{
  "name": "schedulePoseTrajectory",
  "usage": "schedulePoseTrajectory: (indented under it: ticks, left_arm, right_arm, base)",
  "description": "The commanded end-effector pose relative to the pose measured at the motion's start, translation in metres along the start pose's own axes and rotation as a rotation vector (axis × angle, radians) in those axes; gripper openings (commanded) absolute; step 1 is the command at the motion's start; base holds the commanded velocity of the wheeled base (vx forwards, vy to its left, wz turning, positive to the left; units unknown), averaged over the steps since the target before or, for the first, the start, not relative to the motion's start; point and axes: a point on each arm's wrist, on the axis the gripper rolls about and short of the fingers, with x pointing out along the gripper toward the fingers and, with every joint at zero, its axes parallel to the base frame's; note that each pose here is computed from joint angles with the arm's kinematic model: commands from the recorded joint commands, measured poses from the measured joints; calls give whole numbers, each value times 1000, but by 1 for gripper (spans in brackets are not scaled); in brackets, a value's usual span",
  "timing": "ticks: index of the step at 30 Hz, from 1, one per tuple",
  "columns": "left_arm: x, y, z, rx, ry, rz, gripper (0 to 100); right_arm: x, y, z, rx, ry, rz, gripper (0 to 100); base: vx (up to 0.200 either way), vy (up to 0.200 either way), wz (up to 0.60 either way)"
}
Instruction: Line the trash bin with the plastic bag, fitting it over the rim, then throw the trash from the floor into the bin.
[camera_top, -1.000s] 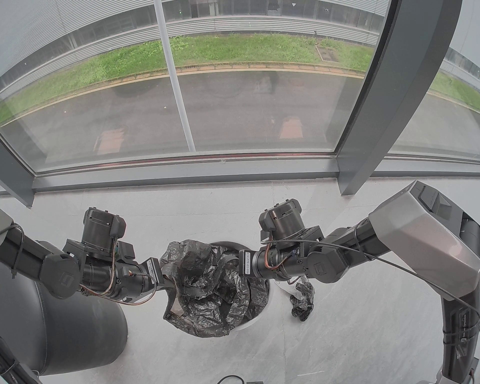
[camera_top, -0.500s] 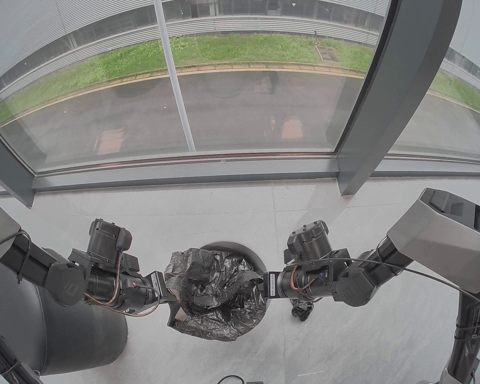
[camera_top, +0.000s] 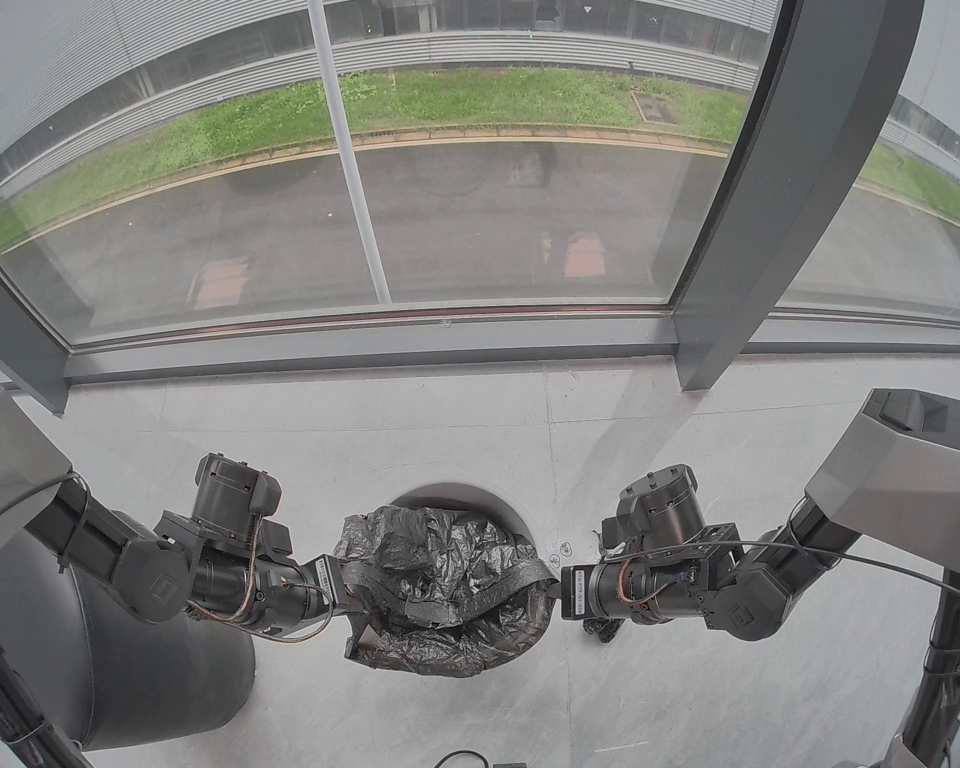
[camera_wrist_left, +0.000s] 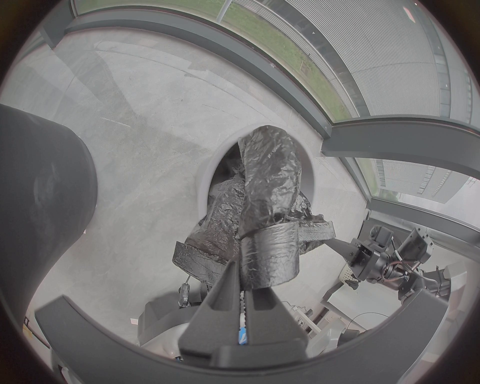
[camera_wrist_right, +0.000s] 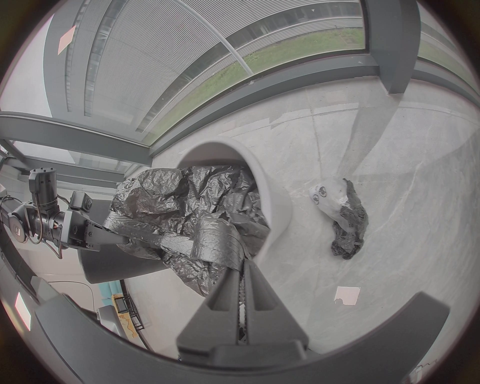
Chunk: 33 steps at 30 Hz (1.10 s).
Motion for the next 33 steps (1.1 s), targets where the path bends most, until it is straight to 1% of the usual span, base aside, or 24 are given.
schedulePoseTrajectory:
  ticks: [1,4,7,10,16,24,28,33]
  left_arm:
    - [6,8,5,-20,-13,13,0]
    - [5,12,9,1,-27,24,0]
    - [6,17,12,40,-56,69,0]
    - [7,21,15,58,-78,110,0]
    - [13,25,26,81,-92,121,0]
    - [28,24,38,91,-99,124,0]
    - [37,23,47,104,-123,149,0]
    - [40,22,51,125,-134,157,0]
  right_arm:
    - [-2,-8,0,13,1,-24,0]
    - [-2,-11,1,19,-4,-31,0]
    - [-3,-13,2,24,-7,-35,0]
    - [-3,-14,2,23,-18,-29,0]
    - [1,-15,2,14,-34,-24,0]
    - [0,-17,4,6,-47,-26,0]
    - [1,-18,6,5,-79,-36,0]
    - [4,-20,5,4,-76,-41,0]
  base:
    - [0,0,0]
    - [0,0,0]
    - [0,0,0]
    - [0,0,0]
    - [0,0,0]
    - [0,0,0]
    - [0,0,0]
    - [0,0,0]
